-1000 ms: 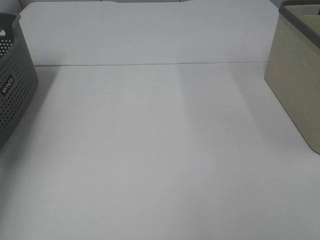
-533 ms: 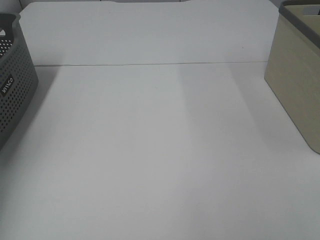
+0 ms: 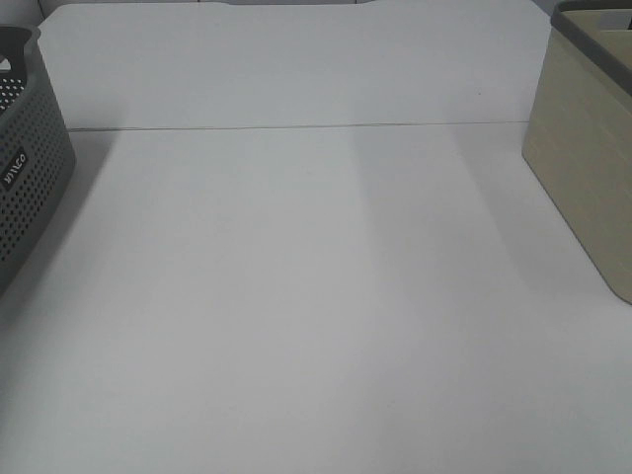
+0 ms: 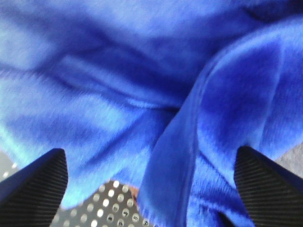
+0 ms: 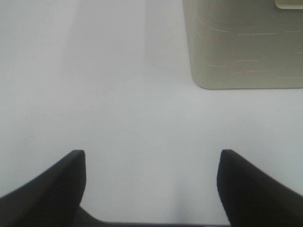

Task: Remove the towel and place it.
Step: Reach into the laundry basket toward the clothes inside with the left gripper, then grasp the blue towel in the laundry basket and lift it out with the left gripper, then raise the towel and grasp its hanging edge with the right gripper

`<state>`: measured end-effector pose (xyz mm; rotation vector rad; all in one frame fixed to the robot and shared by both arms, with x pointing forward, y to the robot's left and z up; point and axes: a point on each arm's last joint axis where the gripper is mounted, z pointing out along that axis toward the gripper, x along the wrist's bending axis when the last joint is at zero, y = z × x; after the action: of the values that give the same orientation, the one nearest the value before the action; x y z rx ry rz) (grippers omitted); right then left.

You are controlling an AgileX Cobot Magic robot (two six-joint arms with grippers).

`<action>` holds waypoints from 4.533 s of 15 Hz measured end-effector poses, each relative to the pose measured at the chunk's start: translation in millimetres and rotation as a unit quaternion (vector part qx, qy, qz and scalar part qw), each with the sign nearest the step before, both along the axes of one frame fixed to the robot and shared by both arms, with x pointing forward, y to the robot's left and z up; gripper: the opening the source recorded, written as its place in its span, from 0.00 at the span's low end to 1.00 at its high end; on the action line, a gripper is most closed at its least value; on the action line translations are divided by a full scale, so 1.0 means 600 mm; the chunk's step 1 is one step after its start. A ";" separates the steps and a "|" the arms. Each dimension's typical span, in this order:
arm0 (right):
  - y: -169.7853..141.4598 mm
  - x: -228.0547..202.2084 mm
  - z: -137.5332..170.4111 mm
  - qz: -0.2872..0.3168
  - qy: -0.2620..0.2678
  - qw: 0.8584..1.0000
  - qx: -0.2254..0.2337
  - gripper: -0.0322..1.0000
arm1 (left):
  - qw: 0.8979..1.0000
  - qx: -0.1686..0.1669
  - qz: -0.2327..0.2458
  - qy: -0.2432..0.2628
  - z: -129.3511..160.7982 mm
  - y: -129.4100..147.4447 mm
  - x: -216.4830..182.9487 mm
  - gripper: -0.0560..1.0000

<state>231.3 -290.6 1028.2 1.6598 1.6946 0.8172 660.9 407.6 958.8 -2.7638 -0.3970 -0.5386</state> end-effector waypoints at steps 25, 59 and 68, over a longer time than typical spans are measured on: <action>0.000 0.000 0.000 0.000 0.000 1.000 0.000 0.76 | 0.983 -0.038 0.040 -0.175 0.224 -0.042 -0.042 0.05; 0.033 0.111 0.069 0.127 -0.131 0.981 0.061 0.76 | 0.836 -0.101 -0.365 -0.398 0.533 -0.433 -0.239 0.05; 0.087 0.352 0.011 0.436 -0.180 0.860 0.193 0.76 | 0.825 -0.114 -0.389 -0.394 0.533 -0.460 -0.255 0.05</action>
<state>442.5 -238.3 1034.7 0.7730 2.0696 1.8606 507.8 131.6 1278.6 -2.6798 0.6127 -1.9526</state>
